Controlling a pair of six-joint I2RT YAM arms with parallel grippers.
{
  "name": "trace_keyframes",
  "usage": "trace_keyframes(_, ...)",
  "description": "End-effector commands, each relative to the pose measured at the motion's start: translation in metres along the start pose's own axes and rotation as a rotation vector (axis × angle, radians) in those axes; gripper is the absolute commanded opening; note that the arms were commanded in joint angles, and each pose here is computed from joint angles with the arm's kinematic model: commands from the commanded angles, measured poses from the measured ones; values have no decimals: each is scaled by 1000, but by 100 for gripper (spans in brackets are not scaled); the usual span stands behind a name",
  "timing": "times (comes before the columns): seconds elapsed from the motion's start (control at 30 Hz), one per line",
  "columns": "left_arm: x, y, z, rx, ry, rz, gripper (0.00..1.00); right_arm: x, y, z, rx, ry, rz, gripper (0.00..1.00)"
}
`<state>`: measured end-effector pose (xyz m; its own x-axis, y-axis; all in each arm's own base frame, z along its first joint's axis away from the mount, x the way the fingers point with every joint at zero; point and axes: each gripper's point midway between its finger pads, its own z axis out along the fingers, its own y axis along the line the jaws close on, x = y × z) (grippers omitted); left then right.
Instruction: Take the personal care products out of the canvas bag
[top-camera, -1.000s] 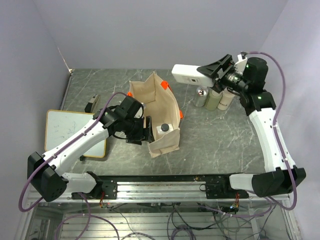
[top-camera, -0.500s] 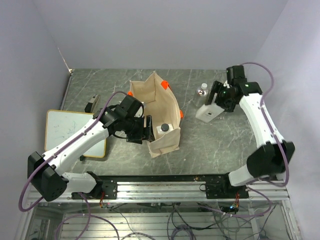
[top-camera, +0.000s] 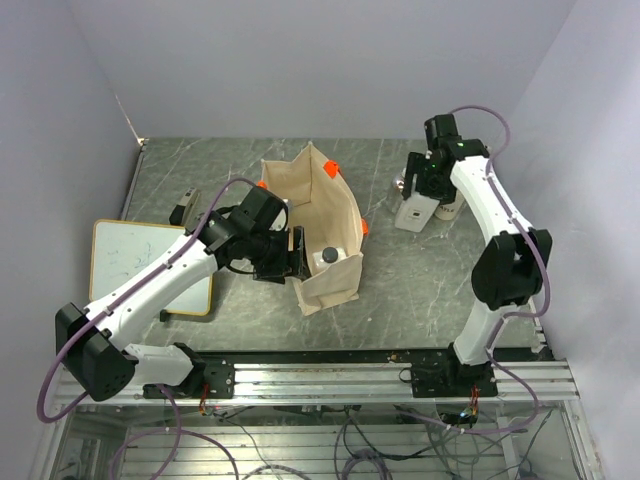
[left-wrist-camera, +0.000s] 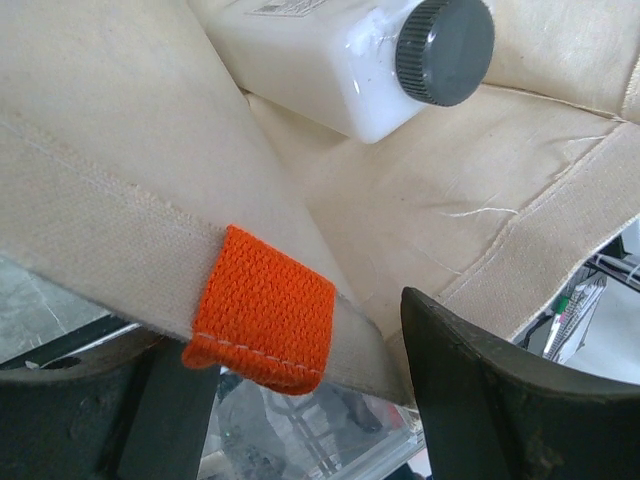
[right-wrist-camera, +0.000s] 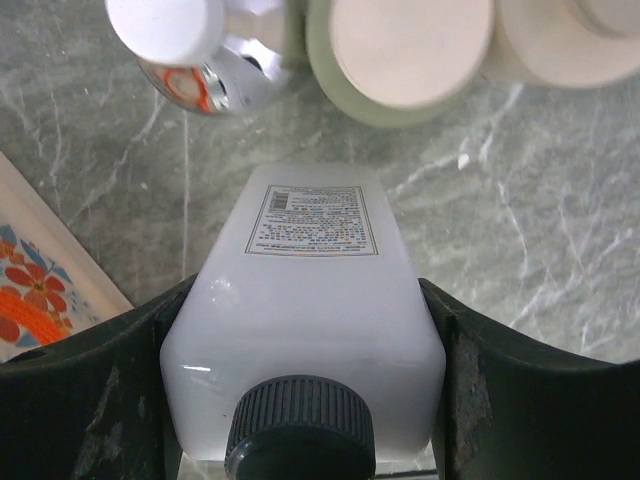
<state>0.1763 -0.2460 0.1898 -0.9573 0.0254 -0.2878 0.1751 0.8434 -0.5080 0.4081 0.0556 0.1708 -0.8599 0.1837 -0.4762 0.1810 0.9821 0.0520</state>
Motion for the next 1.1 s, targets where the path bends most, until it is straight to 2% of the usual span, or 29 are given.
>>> trace_keyframes(0.0,-10,-11,-9,11,-38,23,79,-26,18,0,11,-76,-50,0)
trace_keyframes(0.23,-13,-13,-11,17,-51,20,79,-32,36,21,28,-79,-109,6)
trace_keyframes(0.4,-14,-16,-12,27,-52,17,79,-26,37,37,37,-43,-117,20)
trace_keyframes(0.47,-14,-15,-12,22,-47,21,79,-23,37,38,31,-45,-121,34)
trace_keyframes(0.53,-13,-15,-13,20,-42,27,79,-19,35,41,33,-37,-129,55)
trace_keyframes(0.6,-13,-15,-12,16,-37,31,79,-17,34,40,33,-34,-139,71)
trace_keyframes(0.7,-14,-16,-13,18,-32,38,79,-19,31,30,40,-49,-146,85)
trace_keyframes(0.83,-14,-15,-13,9,-25,43,81,-26,28,2,32,-99,-143,93)
trace_keyframes(1.07,-2,-20,-16,70,-16,-5,80,8,22,-43,-66,-122,-138,95)
